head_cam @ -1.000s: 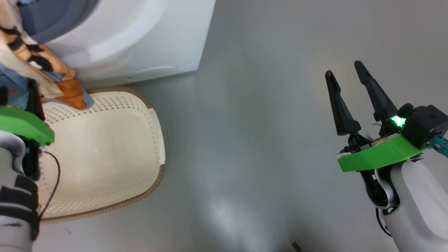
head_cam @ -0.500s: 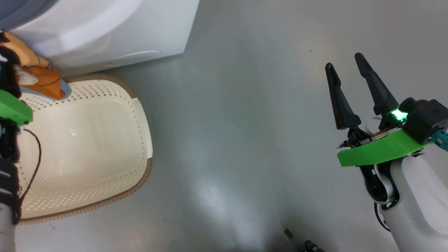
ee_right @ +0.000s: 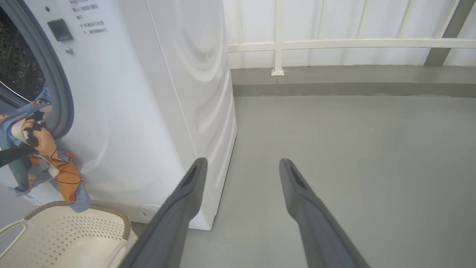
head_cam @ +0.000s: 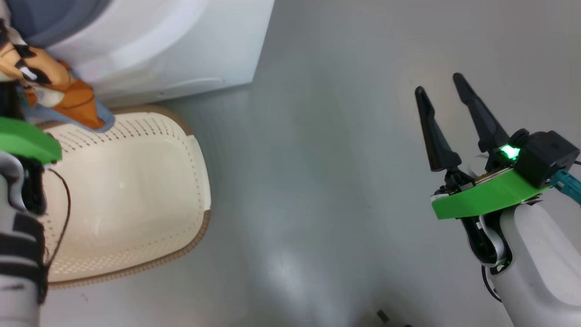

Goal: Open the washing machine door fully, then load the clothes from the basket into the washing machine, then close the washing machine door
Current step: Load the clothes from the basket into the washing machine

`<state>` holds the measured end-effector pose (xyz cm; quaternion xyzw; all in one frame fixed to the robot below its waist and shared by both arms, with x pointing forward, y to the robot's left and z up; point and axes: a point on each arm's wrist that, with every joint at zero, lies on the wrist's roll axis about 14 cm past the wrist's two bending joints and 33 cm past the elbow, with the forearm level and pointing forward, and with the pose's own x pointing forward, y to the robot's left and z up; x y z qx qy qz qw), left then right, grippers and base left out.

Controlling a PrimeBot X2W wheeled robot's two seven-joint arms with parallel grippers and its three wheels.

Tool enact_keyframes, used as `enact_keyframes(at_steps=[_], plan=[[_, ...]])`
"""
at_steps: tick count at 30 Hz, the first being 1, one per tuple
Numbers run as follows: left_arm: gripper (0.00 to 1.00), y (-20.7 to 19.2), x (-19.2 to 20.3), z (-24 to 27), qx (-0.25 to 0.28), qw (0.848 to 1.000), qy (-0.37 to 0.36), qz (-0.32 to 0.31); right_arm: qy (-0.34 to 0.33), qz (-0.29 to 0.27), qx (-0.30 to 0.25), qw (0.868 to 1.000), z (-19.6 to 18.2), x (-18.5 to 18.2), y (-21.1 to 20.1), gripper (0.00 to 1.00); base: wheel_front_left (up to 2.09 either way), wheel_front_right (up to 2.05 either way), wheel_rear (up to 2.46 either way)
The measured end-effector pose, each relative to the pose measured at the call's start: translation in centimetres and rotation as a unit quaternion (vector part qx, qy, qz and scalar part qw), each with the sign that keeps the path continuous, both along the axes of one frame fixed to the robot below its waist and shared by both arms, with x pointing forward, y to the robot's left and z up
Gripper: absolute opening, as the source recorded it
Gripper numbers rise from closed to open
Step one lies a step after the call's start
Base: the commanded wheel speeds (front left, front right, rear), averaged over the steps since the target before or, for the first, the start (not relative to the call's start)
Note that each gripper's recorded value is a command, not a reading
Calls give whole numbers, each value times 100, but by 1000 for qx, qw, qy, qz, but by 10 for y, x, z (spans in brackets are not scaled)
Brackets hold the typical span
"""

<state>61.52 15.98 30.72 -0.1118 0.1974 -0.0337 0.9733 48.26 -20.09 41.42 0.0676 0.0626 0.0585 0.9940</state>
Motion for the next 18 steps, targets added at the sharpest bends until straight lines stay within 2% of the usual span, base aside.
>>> enact_keyframes(at_steps=[8,14,18], plan=[[0,-4,-22,59,-17,997,-80,-10,-17,6,3,1000,22,-13,5,100,0,0,0],[0,-3,-13,111,-13,988,-151,-22,-29,17,9,999,32,-14,14,100,0,0,0],[0,-1,5,120,0,989,-147,-34,-21,16,14,1000,26,-14,15,100,0,0,0]])
